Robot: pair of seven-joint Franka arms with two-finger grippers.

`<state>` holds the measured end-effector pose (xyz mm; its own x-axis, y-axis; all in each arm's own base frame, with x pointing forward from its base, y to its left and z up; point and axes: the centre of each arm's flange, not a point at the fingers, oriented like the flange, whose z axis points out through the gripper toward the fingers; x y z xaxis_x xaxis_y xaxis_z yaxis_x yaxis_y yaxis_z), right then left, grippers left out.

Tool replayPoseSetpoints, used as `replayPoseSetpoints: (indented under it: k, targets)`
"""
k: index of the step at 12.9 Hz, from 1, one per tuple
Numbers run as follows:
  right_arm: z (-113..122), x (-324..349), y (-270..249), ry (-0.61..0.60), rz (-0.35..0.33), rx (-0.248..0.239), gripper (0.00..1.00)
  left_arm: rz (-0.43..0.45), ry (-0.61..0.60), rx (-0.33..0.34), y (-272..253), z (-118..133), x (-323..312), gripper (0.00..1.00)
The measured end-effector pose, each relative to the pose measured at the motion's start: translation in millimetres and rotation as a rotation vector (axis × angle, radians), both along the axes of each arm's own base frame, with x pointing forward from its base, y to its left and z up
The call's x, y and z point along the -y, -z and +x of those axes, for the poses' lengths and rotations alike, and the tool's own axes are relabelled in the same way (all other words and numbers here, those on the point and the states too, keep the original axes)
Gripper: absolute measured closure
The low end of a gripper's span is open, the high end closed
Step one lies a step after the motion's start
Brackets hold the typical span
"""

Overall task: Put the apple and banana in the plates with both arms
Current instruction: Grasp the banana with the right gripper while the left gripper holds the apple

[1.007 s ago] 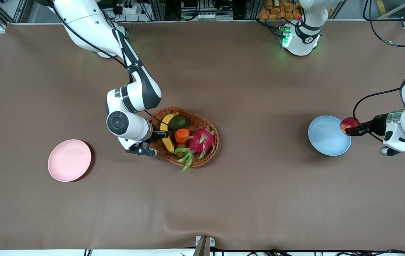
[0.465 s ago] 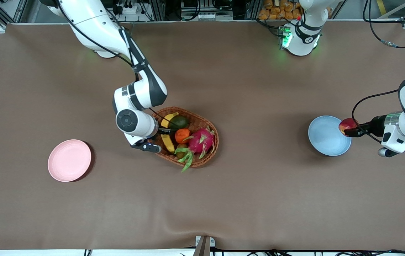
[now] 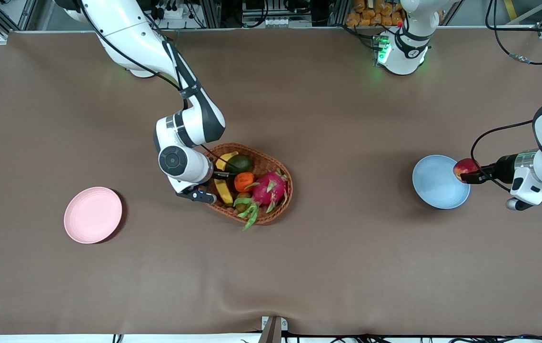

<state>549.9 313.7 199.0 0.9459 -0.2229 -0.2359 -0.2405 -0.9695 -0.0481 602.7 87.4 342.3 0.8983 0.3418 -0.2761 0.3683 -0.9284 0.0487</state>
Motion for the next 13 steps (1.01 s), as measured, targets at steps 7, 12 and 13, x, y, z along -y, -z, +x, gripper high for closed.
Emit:
replayPoseSetpoints:
  k: [7, 12, 13]
  targets:
    - [-6.5, -6.2, 13.4, -0.004, -0.007, 0.008, 0.33, -0.001, -0.002, 0.004, 6.3, 1.8, -0.4, 0.34]
    - [-5.1, -3.7, 11.8, 0.0, -0.008, 0.009, 0.56, 0.003, -0.01, 0.023, 5.4, 3.6, -4.7, 0.34]
    - [-4.9, -3.6, 11.5, 0.0, -0.008, 0.009, 0.56, 0.002, -0.014, 0.022, 6.5, 3.4, -7.2, 0.34]
